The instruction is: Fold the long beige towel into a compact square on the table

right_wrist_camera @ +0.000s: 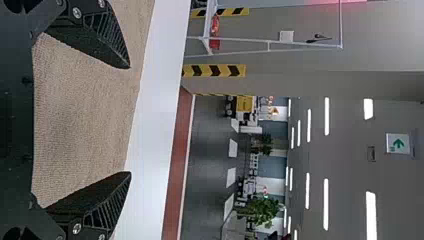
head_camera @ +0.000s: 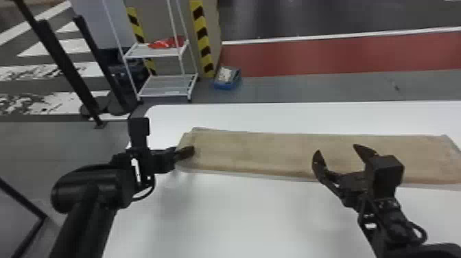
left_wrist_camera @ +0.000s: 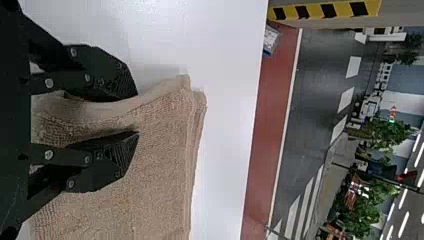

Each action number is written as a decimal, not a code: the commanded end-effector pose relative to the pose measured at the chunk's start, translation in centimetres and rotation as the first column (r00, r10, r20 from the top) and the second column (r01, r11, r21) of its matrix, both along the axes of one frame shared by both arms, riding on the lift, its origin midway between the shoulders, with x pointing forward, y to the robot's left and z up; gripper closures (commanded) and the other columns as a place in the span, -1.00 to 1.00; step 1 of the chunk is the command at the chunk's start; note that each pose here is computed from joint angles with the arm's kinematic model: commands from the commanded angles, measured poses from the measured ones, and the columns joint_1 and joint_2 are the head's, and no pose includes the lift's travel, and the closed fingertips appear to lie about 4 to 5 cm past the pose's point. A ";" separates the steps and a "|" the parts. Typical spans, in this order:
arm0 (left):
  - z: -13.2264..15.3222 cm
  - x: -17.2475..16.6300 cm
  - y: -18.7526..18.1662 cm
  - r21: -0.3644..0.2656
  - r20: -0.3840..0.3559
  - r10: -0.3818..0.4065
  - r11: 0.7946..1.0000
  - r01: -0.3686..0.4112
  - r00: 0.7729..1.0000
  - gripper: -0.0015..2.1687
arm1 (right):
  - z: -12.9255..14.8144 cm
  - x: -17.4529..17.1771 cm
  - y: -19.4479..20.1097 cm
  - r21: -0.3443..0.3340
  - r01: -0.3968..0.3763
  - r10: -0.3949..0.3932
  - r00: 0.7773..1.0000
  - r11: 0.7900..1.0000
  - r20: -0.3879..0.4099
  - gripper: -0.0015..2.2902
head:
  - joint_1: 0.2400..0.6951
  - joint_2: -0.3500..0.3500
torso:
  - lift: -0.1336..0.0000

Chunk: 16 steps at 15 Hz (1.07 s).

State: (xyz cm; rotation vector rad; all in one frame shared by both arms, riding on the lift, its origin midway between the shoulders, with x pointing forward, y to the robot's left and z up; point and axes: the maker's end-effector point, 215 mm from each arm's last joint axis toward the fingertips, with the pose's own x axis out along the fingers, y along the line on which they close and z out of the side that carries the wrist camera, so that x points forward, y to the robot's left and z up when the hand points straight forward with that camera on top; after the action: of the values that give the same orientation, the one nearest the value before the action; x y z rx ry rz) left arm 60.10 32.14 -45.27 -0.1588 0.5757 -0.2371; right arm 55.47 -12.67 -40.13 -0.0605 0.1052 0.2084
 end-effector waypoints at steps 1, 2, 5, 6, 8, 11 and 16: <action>2.2 -0.2 -0.8 -0.007 0.046 -0.004 1.000 0.004 0.999 0.74 | 0.1 0.0 0.0 0.003 0.001 -0.001 1.000 1.000 0.003 -0.88 | 1.00 0.52 | -0.85; 3.2 -0.4 -1.2 -0.015 0.058 -0.002 1.000 0.003 0.998 0.74 | 0.1 0.0 -0.1 0.004 0.003 -0.003 1.000 1.000 0.003 -0.88 | 1.00 0.52 | -0.85; 5.6 -1.2 -2.6 -0.069 0.053 -0.011 0.998 0.014 0.999 0.74 | 0.3 0.1 -0.2 0.011 0.005 -0.005 1.000 1.000 0.008 -0.88 | 1.00 0.50 | -0.85; 6.1 -1.6 -3.4 -0.085 0.035 -0.019 0.996 0.022 0.999 0.74 | 0.5 0.1 -0.3 0.013 0.006 -0.006 1.000 1.000 0.014 -0.88 | 1.00 0.49 | -0.85; 6.2 -2.6 -5.4 -0.122 -0.028 -0.023 0.992 0.019 0.999 0.74 | 0.6 0.1 -0.6 0.025 0.011 -0.012 1.000 1.000 0.019 -0.88 | 1.00 0.45 | -0.85; 7.7 -2.6 -12.6 -0.164 -0.032 -0.072 0.984 0.066 0.997 0.74 | 1.1 0.0 -3.3 0.025 0.058 -0.059 0.998 0.998 0.038 -0.88 | 1.00 0.38 | -0.85; 10.1 -1.3 -26.7 -0.161 0.019 -0.190 0.968 0.190 0.982 0.74 | 3.5 -2.2 -15.5 0.033 0.233 -0.235 0.968 0.972 0.084 -0.88 | 1.00 -0.23 | -0.85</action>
State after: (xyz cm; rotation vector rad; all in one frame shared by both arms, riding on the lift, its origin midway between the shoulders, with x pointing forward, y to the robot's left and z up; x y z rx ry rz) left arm 58.85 9.22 -35.64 -0.2684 0.5770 -0.4278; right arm 54.20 -24.11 -37.48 -0.0295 0.0374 0.0332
